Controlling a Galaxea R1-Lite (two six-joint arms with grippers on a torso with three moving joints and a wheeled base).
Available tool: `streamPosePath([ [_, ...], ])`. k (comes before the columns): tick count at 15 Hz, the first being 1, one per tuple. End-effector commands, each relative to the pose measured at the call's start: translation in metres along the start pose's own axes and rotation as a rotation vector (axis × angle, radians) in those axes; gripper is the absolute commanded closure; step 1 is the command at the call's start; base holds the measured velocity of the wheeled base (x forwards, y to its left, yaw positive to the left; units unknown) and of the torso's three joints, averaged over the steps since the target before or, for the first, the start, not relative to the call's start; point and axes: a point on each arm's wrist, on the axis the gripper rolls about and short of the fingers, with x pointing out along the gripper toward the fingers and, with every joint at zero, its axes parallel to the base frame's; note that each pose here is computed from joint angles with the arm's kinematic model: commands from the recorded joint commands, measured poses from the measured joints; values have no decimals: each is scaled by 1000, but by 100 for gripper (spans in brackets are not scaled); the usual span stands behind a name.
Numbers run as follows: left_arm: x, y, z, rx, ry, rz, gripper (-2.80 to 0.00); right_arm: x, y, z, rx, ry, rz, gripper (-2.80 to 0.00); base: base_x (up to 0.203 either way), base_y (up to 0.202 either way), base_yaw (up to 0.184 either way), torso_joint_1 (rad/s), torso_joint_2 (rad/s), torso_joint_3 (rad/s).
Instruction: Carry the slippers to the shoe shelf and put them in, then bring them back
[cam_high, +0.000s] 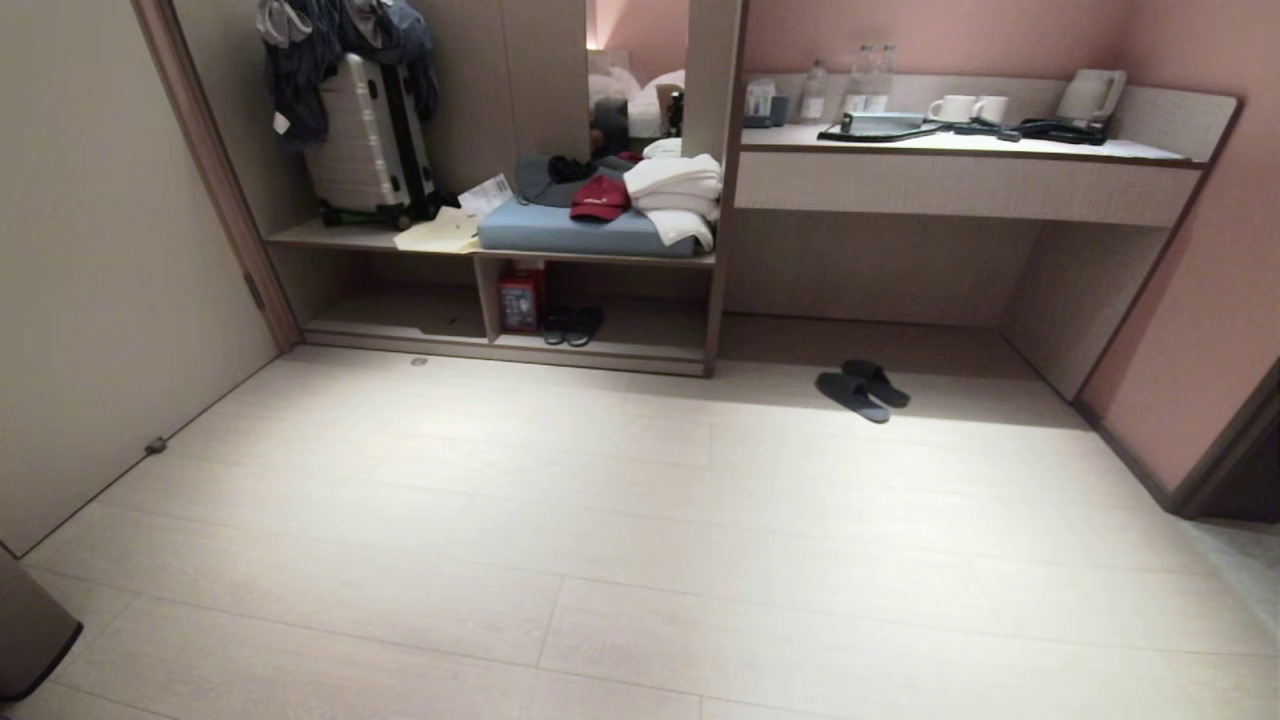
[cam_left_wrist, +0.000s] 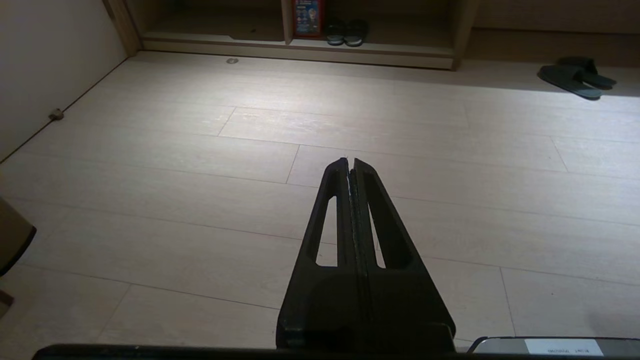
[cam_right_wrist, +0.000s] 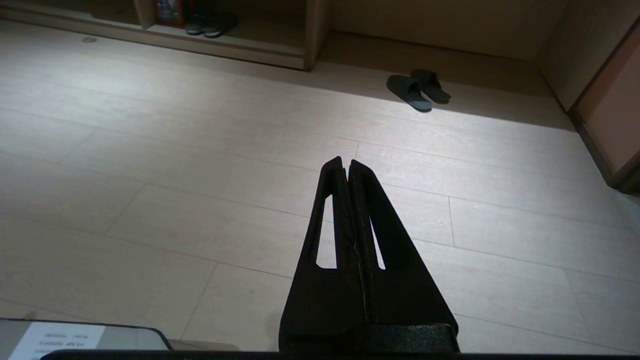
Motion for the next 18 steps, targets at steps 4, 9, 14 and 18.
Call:
streamPosePath([
  [4,0,0,0,1,1,0,0,0,0,0,-1,-4,1,0,0,0,0,0,0,0],
  [9,0,0,0,1,1,-1,0,0,0,0,0,-2,-2,0,0,0,0,0,0,0],
  [14,0,0,0,0,1,-1,0,0,0,0,0,-2,-2,0,0,0,0,0,0,0],
  [18,0,0,0,0,1,-1,0,0,0,0,5,0,-13,0,0,0,0,0,0,0],
])
